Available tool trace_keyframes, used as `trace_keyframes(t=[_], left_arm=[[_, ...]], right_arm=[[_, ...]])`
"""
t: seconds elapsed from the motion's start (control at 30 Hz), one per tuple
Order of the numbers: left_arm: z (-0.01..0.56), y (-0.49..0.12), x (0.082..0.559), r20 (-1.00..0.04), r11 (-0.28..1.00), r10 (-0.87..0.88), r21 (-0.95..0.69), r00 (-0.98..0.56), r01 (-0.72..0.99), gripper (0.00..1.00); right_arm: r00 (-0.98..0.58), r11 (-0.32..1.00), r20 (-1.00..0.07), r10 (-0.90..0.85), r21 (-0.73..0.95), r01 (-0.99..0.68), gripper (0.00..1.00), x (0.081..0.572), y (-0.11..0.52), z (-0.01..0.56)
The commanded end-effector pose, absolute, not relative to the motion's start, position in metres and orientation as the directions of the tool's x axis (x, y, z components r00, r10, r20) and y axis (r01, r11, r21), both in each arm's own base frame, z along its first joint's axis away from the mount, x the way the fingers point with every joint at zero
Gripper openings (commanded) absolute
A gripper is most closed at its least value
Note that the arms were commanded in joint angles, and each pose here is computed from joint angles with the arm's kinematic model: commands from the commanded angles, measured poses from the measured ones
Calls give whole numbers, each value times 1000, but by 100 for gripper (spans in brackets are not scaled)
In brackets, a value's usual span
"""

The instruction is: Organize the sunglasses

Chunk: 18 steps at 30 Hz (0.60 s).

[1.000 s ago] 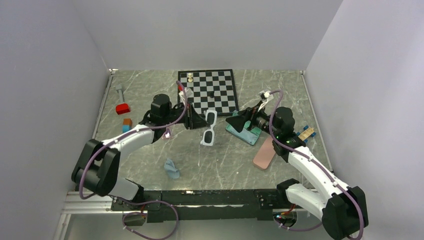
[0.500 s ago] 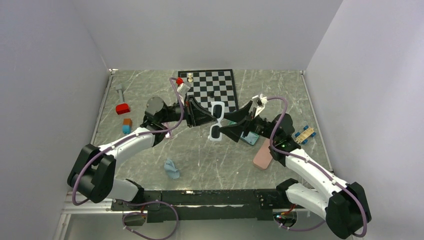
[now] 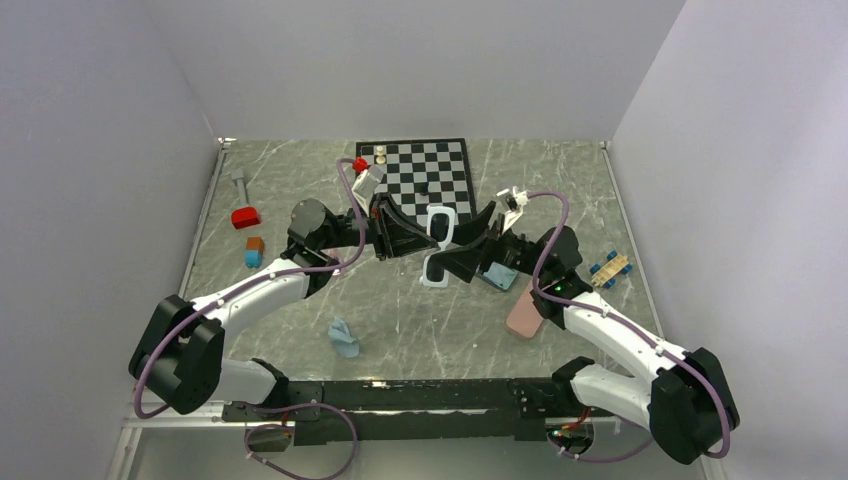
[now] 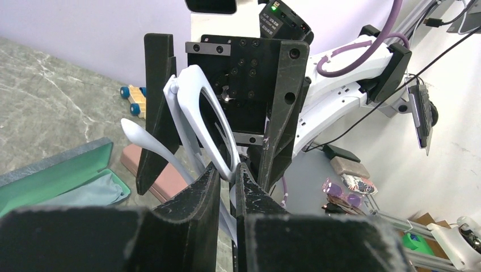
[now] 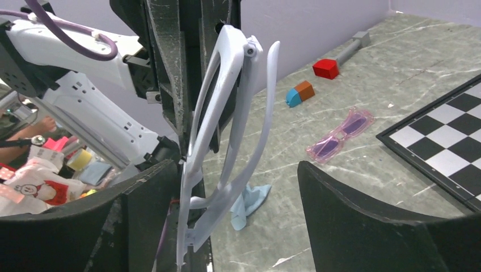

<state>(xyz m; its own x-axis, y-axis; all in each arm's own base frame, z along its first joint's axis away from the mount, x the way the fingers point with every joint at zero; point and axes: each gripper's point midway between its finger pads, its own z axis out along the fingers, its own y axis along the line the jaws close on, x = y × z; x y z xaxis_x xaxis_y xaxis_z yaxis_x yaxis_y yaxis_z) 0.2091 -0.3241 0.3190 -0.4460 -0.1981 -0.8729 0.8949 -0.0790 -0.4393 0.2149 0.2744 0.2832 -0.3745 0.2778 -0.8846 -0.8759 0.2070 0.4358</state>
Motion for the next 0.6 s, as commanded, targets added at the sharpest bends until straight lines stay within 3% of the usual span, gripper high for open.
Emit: trace_keyframes(t=[0.0,0.3,0.57], left_arm=[[339,-322,200,-903,-106,-239,-342,-358,934,0],[338,-321,206,-907,-71,-248,-332,-339,941,0],[336,-320,209,-907,-48,-259,-333,-333,942,0]], right_arm=[[-311,143,-890,332,374,-917,80,208,279,321],[-329,98,-885,329,379,-920,54,199,281,329],[-331,146,-889,315,390,-909,33,205,279,327]])
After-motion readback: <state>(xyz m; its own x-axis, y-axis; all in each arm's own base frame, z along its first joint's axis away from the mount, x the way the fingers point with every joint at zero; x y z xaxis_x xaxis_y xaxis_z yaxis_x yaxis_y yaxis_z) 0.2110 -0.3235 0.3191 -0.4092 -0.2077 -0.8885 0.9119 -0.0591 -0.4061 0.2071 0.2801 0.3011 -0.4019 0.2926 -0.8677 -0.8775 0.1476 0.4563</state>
